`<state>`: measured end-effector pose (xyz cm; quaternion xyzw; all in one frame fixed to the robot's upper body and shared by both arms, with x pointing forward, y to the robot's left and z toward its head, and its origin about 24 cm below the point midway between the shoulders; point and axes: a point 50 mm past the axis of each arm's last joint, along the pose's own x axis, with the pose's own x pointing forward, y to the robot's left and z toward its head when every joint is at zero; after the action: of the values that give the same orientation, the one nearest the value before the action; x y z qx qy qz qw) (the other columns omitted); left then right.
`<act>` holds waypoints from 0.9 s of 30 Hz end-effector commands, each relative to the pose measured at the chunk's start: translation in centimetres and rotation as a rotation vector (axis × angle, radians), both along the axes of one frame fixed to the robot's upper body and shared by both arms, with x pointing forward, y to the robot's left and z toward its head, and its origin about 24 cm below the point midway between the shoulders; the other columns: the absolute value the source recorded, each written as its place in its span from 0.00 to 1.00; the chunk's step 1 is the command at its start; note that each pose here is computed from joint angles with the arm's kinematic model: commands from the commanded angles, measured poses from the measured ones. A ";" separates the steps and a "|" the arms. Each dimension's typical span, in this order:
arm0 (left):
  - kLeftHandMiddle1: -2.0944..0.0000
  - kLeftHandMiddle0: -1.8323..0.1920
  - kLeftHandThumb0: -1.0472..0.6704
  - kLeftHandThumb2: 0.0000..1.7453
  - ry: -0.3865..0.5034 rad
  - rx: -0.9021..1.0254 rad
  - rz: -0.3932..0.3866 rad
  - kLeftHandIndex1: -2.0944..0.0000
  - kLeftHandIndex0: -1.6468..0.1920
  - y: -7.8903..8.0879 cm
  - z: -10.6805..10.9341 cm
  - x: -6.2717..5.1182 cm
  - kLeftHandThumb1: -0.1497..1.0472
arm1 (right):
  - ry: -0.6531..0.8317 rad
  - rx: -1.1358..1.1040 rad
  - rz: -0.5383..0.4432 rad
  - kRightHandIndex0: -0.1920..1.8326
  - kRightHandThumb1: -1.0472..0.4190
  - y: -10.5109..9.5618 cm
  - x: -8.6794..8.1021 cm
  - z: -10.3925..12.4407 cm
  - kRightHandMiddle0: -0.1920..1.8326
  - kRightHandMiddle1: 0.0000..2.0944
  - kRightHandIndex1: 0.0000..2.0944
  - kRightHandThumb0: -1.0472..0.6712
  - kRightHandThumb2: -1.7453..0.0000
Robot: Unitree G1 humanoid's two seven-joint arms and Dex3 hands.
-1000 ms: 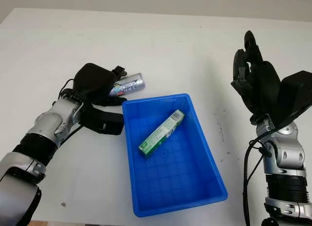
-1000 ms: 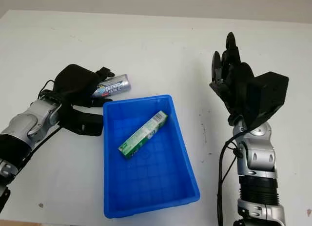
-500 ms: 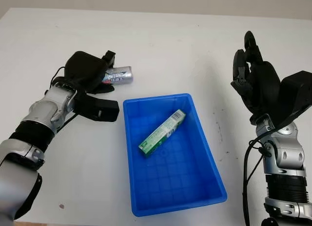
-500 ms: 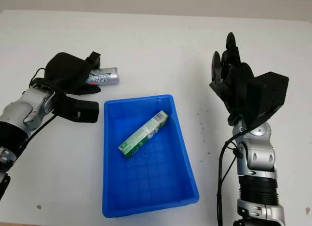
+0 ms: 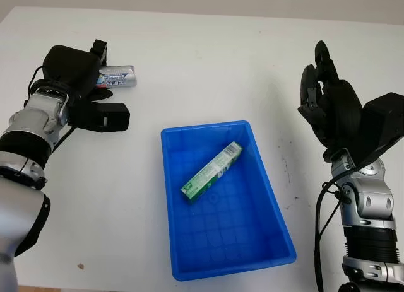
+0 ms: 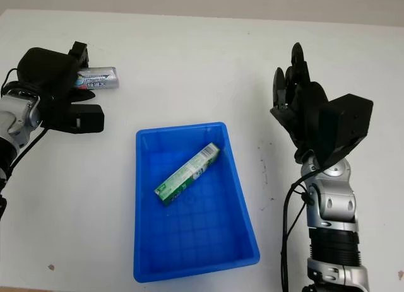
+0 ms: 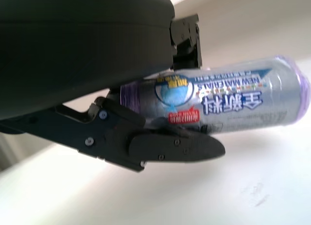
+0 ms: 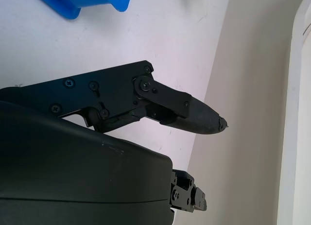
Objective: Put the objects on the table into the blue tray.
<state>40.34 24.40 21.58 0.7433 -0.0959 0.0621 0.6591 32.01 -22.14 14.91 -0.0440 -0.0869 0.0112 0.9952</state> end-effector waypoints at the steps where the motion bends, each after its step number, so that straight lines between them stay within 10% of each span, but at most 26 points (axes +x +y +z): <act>1: 0.00 0.60 0.32 0.26 -0.054 -0.094 -0.084 0.00 0.85 -0.7 1.9 -0.5 1.00 | -0.022 -0.007 -0.003 0.00 0.00 -0.2 -0.3 0.3 0.00 0.00 0.00 0.30 0.56; 6: 0.00 0.47 0.33 0.25 0.021 -0.368 -0.358 0.00 0.58 -3.7 4.7 -3.2 1.00 | -0.021 -0.002 -0.008 0.00 0.00 0.0 -0.2 0.4 0.00 0.00 0.00 0.30 0.57; 15: 0.00 0.45 0.35 0.24 0.375 -0.631 -0.678 0.00 0.52 -6.1 6.8 -7.8 1.00 | -0.013 -0.013 -0.003 0.00 0.00 0.1 -0.3 0.4 0.00 0.00 0.00 0.30 0.57; 27: 0.00 0.51 0.35 0.24 0.754 -0.545 -0.784 0.00 0.63 -8.0 6.1 -12.5 1.00 | -0.014 0.003 -0.009 0.00 0.00 0.2 -0.3 0.3 0.00 0.00 0.00 0.28 0.58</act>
<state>28.29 16.56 28.19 0.4279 -0.1053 -0.4085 0.7994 31.88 -21.99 14.93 -0.0408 -0.0853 0.0054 0.9955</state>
